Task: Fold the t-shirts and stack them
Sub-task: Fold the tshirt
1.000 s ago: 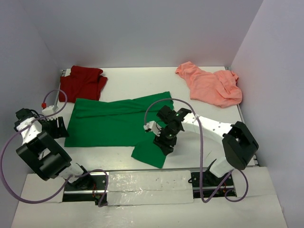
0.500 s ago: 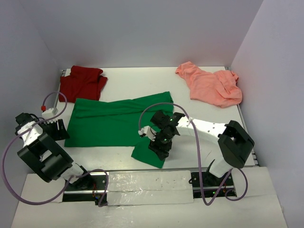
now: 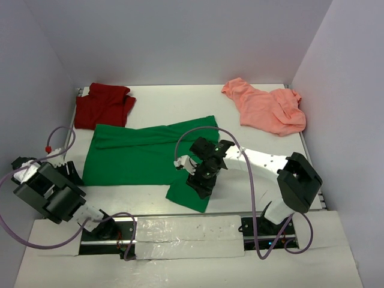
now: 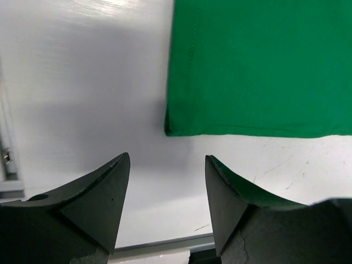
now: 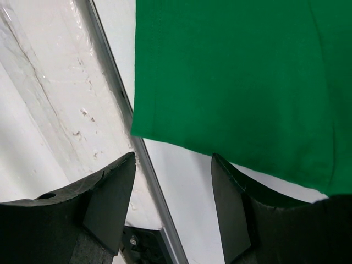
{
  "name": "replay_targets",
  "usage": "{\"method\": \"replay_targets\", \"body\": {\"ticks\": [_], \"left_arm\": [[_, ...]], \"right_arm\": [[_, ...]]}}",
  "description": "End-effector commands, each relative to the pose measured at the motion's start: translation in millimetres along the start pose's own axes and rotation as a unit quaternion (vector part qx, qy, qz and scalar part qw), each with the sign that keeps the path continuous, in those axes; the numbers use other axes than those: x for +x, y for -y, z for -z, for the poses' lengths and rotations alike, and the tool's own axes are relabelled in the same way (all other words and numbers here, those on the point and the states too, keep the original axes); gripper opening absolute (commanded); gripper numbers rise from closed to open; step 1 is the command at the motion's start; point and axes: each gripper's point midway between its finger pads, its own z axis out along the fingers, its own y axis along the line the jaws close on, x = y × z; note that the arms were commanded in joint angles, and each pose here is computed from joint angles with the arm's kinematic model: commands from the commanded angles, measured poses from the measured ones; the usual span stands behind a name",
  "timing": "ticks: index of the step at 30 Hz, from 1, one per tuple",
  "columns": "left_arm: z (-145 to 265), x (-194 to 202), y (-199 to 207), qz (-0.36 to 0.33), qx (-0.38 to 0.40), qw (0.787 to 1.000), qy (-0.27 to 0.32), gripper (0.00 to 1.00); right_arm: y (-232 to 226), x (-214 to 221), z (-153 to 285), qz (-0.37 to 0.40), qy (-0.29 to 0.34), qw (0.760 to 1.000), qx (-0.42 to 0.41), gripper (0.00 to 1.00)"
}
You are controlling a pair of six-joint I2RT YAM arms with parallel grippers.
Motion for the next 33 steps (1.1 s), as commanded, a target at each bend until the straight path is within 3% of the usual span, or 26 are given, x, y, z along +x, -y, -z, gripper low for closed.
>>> {"method": "replay_targets", "body": {"ticks": [1, 17, 24, 31, 33], "left_arm": [[-8, 2, 5, -0.008, 0.029, 1.000, 0.003, 0.65], [-40, -4, 2, 0.013, 0.071, 0.997, 0.023, 0.62], [-52, 5, 9, 0.014, 0.108, 0.994, -0.014, 0.59], [-59, 12, 13, 0.005, 0.107, 0.994, -0.037, 0.52], [-58, 15, 15, 0.004, 0.113, 0.993, -0.045, 0.45]], "right_arm": [[4, -25, 20, 0.015, 0.047, 0.999, 0.017, 0.64], [6, -27, 28, 0.011, 0.057, 0.998, 0.022, 0.64], [8, -27, 32, 0.011, 0.056, 0.998, 0.029, 0.64], [12, -21, 33, 0.007, 0.043, 0.998, 0.038, 0.64], [14, -19, 32, 0.005, 0.037, 0.999, 0.039, 0.64]]}}
